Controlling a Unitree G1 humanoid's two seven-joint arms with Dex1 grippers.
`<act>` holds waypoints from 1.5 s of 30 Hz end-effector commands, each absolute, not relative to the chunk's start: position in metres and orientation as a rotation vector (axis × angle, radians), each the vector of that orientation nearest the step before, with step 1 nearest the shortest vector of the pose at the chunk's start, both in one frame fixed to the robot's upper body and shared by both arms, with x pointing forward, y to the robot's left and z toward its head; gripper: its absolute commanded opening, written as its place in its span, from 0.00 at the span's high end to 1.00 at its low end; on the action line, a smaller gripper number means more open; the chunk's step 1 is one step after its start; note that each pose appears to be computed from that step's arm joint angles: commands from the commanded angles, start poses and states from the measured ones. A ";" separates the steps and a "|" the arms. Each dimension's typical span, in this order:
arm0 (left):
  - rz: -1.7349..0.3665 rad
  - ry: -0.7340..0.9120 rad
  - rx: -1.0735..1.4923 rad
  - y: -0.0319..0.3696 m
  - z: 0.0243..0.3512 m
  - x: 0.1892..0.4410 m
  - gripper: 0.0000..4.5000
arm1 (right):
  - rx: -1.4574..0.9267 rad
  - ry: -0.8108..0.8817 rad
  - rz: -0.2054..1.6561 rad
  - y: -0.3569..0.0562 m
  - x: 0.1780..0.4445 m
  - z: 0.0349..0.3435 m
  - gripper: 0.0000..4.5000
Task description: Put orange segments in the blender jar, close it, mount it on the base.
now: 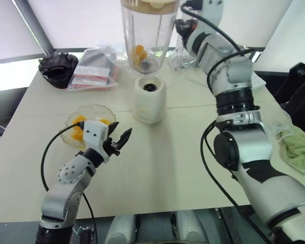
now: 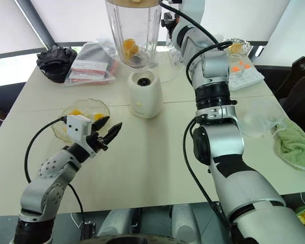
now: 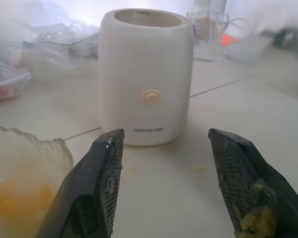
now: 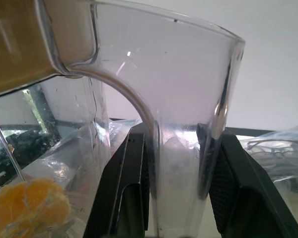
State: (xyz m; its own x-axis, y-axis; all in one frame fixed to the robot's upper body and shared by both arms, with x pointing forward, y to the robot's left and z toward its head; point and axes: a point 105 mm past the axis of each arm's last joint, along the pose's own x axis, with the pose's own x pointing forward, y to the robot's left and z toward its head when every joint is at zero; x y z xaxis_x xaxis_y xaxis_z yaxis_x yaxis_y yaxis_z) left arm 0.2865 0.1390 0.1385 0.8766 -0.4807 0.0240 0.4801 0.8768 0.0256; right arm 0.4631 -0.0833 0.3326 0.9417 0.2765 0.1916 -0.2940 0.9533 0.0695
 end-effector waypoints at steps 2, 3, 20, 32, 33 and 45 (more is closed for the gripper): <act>-0.505 -0.094 0.064 0.140 0.155 0.283 0.38 | 0.097 -0.297 0.287 -0.085 0.460 0.360 0.78; -0.505 -0.092 0.066 0.140 0.154 0.282 0.38 | 0.099 -0.285 0.284 -0.085 0.462 0.355 0.78; -0.517 -0.079 0.095 0.143 0.155 0.284 0.38 | 0.080 -0.241 0.263 -0.090 0.450 0.323 0.78; -0.548 -0.077 0.094 0.137 0.157 0.289 0.38 | 0.027 -0.196 0.250 -0.091 0.441 0.295 0.78; -0.549 -0.077 0.094 0.137 0.157 0.289 0.38 | 0.013 -0.189 0.247 -0.091 0.442 0.290 0.78; -0.545 -0.062 0.105 0.138 0.154 0.289 0.38 | -0.160 -0.111 0.272 -0.095 0.454 0.250 0.78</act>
State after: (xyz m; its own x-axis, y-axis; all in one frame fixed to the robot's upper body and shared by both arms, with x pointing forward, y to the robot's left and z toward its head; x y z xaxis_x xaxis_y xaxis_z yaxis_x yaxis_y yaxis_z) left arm 0.2913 0.1390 0.1466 0.8557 -0.5174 0.0111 0.5142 0.8525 0.0937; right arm 0.4488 -0.0893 0.2758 0.9397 0.2913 0.1792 -0.2725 0.9544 -0.1223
